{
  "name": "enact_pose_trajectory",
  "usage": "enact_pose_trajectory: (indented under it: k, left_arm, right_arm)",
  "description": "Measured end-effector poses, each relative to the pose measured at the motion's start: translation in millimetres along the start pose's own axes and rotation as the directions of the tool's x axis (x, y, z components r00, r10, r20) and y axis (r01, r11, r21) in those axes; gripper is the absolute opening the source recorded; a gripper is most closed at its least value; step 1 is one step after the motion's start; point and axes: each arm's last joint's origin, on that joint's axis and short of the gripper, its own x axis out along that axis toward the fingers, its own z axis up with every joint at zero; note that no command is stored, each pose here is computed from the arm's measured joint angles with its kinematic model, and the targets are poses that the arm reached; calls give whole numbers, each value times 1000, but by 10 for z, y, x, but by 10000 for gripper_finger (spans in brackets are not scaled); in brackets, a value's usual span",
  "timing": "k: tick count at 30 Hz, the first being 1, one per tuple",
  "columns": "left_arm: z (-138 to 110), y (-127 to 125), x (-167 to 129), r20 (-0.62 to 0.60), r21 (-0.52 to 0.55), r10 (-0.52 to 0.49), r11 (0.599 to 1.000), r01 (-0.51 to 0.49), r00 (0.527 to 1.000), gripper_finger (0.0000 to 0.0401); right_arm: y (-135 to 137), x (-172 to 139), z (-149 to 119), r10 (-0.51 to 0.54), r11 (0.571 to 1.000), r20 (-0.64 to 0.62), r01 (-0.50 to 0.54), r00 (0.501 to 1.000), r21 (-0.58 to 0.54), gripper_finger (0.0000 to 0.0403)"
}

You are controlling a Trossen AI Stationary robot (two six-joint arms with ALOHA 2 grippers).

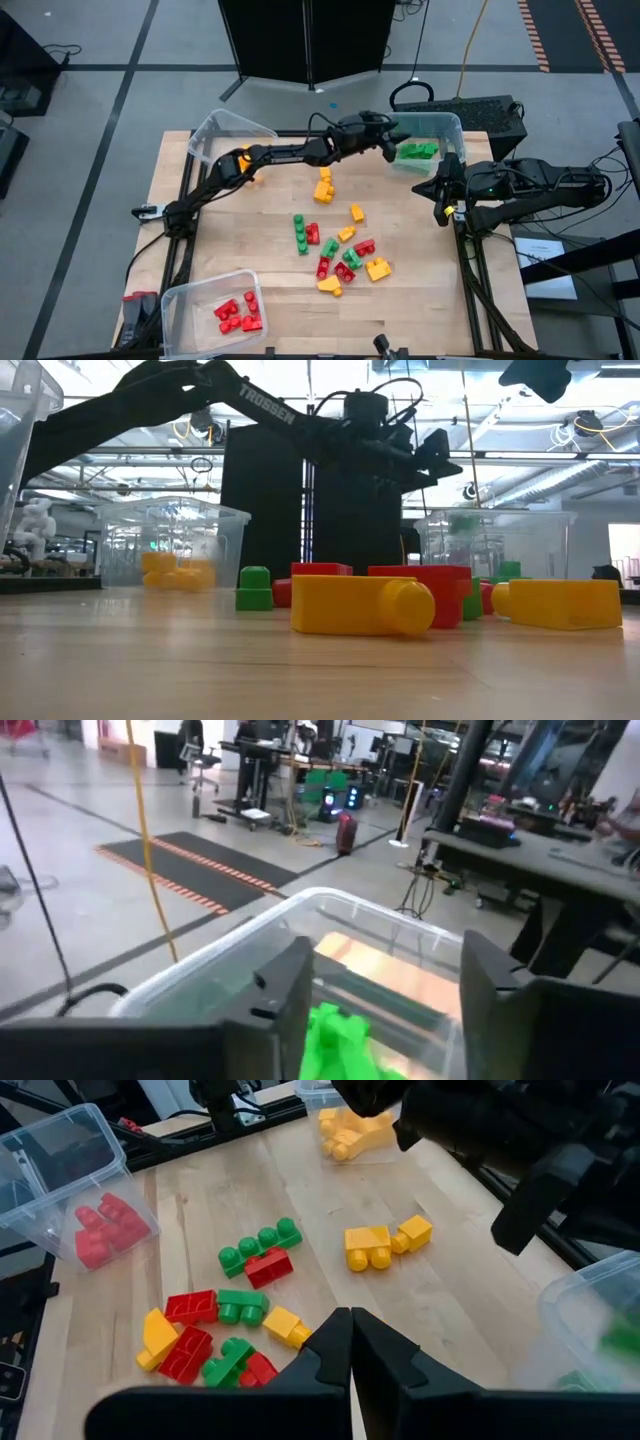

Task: Sort blocks
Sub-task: Put the green game piece into the top right transparent bin

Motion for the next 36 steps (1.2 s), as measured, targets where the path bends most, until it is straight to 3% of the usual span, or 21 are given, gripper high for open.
enact_pose_trajectory:
  k: [4, 7, 12, 15, 20, 25, 27, 29, 32, 36]
  left_arm:
    - [6, -9, 0, 2, 29, -31, 999, 31, 1000, 173]
    - [115, -55, -56, -44, -37, -91, 995, 90, 995, 187]
    - [650, -226, -365, -258, -30, -267, 963, 269, 928, 188]
    - [938, -445, -708, -408, 42, -341, 920, 390, 847, 189]
    - [1175, -768, -1378, -665, 114, -336, 837, 536, 667, 189]
    - [1143, -1071, -1969, -866, 60, -296, 740, 670, 404, 189]
    - [1129, -1199, -2154, -903, 42, -282, 693, 720, 325, 189]
    - [1137, -1278, -2303, -928, 38, -255, 664, 747, 273, 189]
    - [1096, -1331, -2429, -962, 46, -172, 665, 745, 213, 189]
    - [1070, -1340, -2430, -967, 76, -99, 765, 639, 235, 189]
  right_arm:
    - [0, 0, 0, 0, 1000, 0, 0, 1000, 0, 6]
    - [0, 0, 0, 0, 1000, 0, 0, 1000, 0, 6]
    - [0, 0, 1, 0, 1000, 1, 0, 1000, 1, 6]
    - [0, 0, 2, 1, 1000, 2, -1, 1000, -2, 6]
    - [2, 0, 3, 2, 1000, 3, -1, 1000, -6, 6]
    - [2, 0, 4, 2, 1000, 4, -2, 1000, -3, 6]
    - [2, 0, 4, 2, 1000, 4, -2, 1000, -3, 6]
    - [2, 1, 4, 2, 1000, 4, -2, 1000, 1, 6]
    - [2, 0, 4, 2, 1000, 4, -2, 1000, 22, 6]
    - [2, 1, 3, 2, 1000, 4, -2, 1000, 26, 6]
